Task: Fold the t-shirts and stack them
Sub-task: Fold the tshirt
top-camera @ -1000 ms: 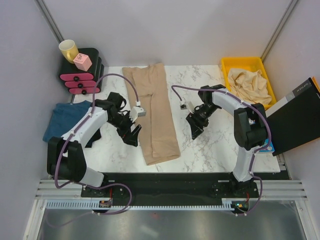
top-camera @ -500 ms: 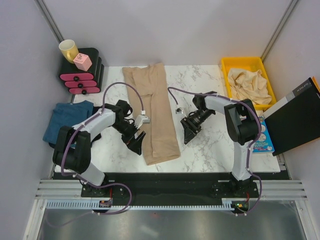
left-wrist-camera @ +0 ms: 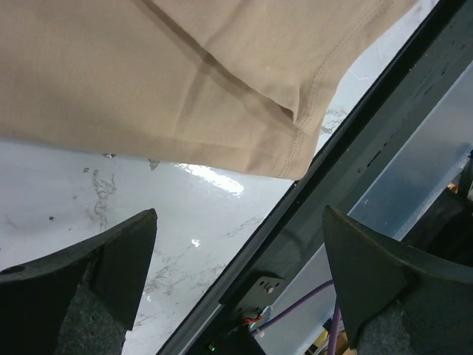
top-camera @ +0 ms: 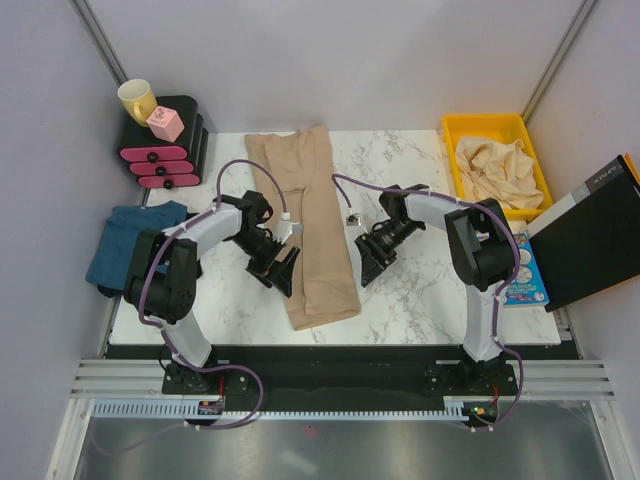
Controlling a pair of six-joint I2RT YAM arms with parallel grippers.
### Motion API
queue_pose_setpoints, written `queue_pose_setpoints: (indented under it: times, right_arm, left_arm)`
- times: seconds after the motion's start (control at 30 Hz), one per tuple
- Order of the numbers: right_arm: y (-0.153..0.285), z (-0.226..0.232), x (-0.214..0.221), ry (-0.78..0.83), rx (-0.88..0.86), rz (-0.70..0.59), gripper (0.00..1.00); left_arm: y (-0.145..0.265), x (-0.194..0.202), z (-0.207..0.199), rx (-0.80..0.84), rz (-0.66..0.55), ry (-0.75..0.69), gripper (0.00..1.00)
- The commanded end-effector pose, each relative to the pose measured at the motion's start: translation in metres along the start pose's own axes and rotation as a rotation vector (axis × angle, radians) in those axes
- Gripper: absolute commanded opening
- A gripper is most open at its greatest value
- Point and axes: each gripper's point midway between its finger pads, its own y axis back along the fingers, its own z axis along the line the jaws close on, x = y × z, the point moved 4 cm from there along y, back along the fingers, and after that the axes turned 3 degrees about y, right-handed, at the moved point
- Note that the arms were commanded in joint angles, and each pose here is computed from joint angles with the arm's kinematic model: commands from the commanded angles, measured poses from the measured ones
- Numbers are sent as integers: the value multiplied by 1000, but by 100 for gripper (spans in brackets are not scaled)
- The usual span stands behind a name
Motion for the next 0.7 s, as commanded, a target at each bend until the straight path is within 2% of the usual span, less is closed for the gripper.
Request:
queue_pose_setpoints:
  times: [0.0,0.2,0.4,0.47,0.5,0.6,0.63,0.67]
  right_arm:
    - [1,7,-10,28,-5,-43,67]
    - [0,2,-11,33,24,-42,66]
    - [19,2,-31,186,215,-45,65]
    - [24,3,-38,240,274,-35,63]
    - [26,4,-42,284,326,-7,59]
    - [34,8,-51,386,424,36,54]
    - [35,9,-52,409,445,45,53]
    - [37,9,-55,435,465,50,53]
  left_arm:
    - [-6,4,1,-5,-13,109,100]
    - [-14,3,8,-28,-27,139,100]
    - [3,-5,-4,-39,-104,59,100]
    - [12,-2,-7,-88,-131,14,100]
    - [17,-2,-6,-119,-144,-4,100]
    - [34,2,6,-301,-205,-64,100]
    - [43,4,17,-414,-215,-67,100]
    - [54,2,21,-487,-272,-91,100]
